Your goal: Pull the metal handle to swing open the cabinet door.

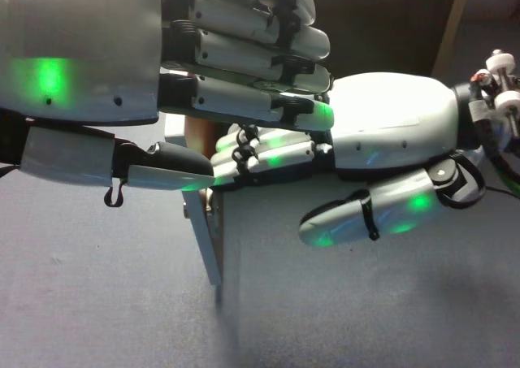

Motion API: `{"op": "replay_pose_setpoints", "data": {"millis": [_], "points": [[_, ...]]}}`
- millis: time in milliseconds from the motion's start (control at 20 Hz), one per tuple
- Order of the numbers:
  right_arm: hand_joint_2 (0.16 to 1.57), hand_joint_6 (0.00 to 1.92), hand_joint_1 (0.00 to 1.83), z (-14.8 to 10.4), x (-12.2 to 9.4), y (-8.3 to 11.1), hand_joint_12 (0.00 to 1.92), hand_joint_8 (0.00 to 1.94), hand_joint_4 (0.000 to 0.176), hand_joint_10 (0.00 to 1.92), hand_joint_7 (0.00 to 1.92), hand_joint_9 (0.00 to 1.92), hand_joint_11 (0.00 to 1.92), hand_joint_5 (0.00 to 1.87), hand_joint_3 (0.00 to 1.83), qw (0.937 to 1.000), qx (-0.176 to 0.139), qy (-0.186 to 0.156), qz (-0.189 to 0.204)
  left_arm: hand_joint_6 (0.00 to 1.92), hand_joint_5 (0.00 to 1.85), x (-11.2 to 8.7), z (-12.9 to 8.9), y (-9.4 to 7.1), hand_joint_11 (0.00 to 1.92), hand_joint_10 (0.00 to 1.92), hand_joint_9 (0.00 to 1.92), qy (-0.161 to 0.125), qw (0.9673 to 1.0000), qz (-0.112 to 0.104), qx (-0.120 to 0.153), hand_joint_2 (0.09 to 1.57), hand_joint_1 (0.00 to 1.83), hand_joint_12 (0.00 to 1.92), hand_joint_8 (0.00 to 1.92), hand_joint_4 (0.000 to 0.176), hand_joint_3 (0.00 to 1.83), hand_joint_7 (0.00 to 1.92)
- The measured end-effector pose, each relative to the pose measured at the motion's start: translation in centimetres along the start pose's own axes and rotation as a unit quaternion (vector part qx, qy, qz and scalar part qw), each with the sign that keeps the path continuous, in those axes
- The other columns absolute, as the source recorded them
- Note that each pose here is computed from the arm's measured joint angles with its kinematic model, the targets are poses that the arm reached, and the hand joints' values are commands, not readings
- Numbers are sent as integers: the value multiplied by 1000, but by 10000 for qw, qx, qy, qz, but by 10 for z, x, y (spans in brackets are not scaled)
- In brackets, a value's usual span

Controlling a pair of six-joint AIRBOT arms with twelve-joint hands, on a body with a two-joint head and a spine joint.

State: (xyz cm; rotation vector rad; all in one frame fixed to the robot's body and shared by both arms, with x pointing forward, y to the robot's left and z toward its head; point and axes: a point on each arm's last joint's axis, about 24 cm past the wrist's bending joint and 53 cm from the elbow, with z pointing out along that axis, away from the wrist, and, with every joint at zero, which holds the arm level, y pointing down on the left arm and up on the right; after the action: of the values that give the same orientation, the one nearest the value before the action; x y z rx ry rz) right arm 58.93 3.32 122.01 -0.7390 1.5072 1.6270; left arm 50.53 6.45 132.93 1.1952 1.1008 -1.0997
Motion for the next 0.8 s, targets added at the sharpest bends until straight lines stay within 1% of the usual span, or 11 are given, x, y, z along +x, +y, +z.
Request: {"op": "replay_pose_setpoints", "data": {"millis": [300,500,650,800], "points": [[1509,3,0,9,-2,-1,655,2,0,1,214,207,0,205,0,9999,-63,-69,56,0,348,0,0,0,0,0,376,-2,10000,-1,4,1570,77,897,0,0,9,406],[1513,0,0,15,1,-3,626,2,0,2,212,204,0,191,1,9999,-65,-55,79,5,362,0,0,0,0,1,380,-2,10000,-1,0,1571,60,904,2,0,10,414],[1513,3,0,20,2,-1,664,2,0,3,219,213,0,201,1,9999,-111,-48,78,2,360,0,0,0,0,1,381,-2,10000,-1,4,1571,39,896,0,0,25,412],[1511,1,0,24,3,0,652,0,0,0,208,205,0,192,0,9998,-151,-64,109,6,394,0,0,0,5,2,398,-2,10000,-1,2,1571,0,920,3,0,34,433]]}}
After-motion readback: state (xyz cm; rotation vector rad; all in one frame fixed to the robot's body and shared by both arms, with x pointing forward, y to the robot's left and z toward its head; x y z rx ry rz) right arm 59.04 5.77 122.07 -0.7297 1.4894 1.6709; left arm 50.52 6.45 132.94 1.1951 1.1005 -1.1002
